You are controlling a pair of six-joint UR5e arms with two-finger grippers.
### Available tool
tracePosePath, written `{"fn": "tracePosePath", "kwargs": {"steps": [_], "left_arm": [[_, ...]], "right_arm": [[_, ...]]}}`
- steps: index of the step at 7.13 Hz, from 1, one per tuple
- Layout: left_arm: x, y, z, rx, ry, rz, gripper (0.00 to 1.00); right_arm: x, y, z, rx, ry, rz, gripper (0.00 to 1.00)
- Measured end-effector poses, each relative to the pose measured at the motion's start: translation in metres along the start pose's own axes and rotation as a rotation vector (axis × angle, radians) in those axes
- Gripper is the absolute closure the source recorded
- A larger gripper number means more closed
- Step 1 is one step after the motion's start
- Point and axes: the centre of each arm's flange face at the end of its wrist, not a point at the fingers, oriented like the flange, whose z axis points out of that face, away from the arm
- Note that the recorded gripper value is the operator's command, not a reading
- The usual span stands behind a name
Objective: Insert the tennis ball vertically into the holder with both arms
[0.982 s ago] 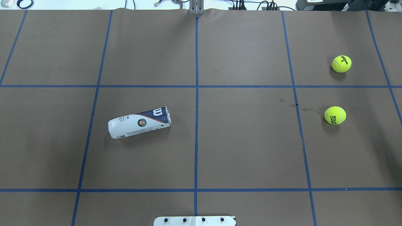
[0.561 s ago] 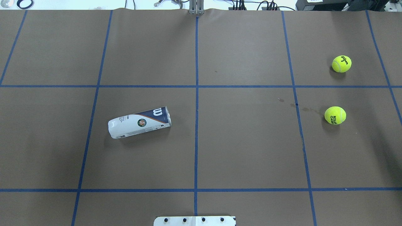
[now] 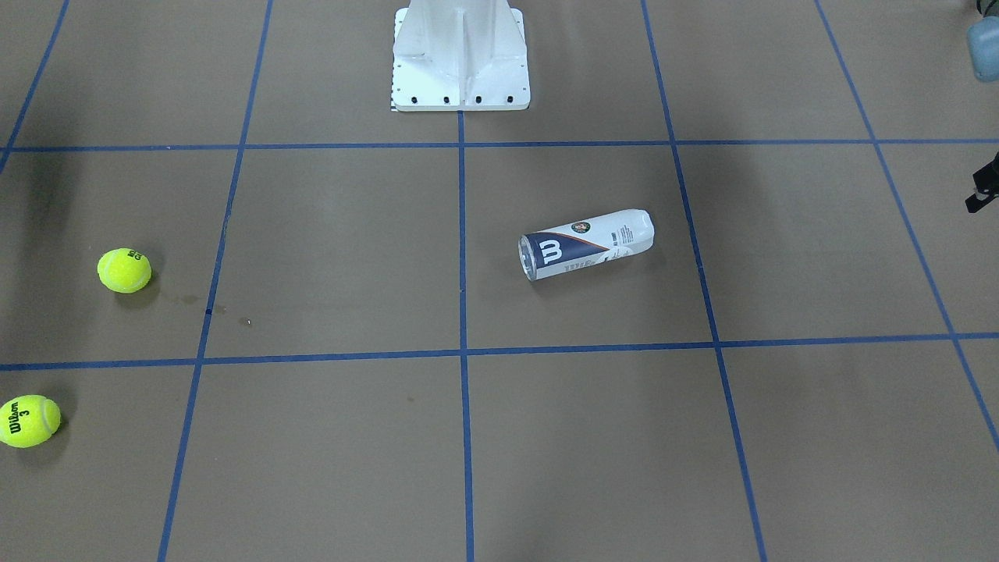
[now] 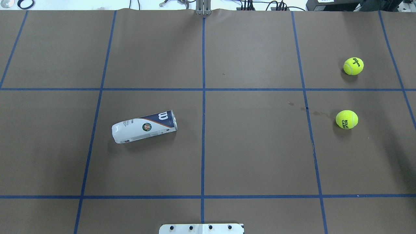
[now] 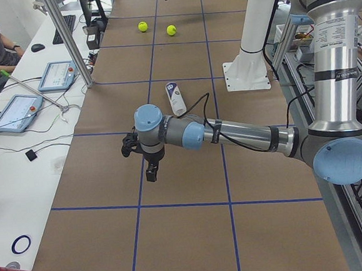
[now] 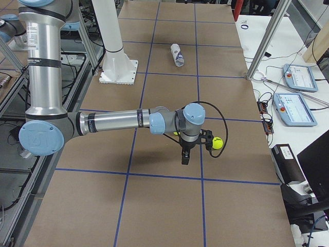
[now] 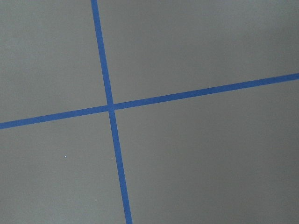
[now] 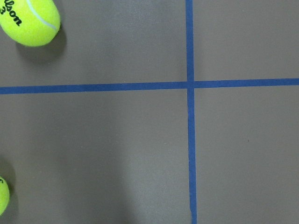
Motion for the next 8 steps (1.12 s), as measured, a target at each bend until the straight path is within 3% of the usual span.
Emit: {"fn": "tracePosePath", "kwargs": {"steps": [5,8], "left_arm": [[0.021,-0.006,-0.009,0.028,0.046,0.046,0.00],[0.044,-0.013,-0.009,0.102,0.068,0.138,0.00]], "right_arm": [[-0.002,0.001,0.000,-0.004,-0.020,0.003,0.01],[-0.003,0.001,-0.001,-0.005,-0.025,0.002,0.01]]}}
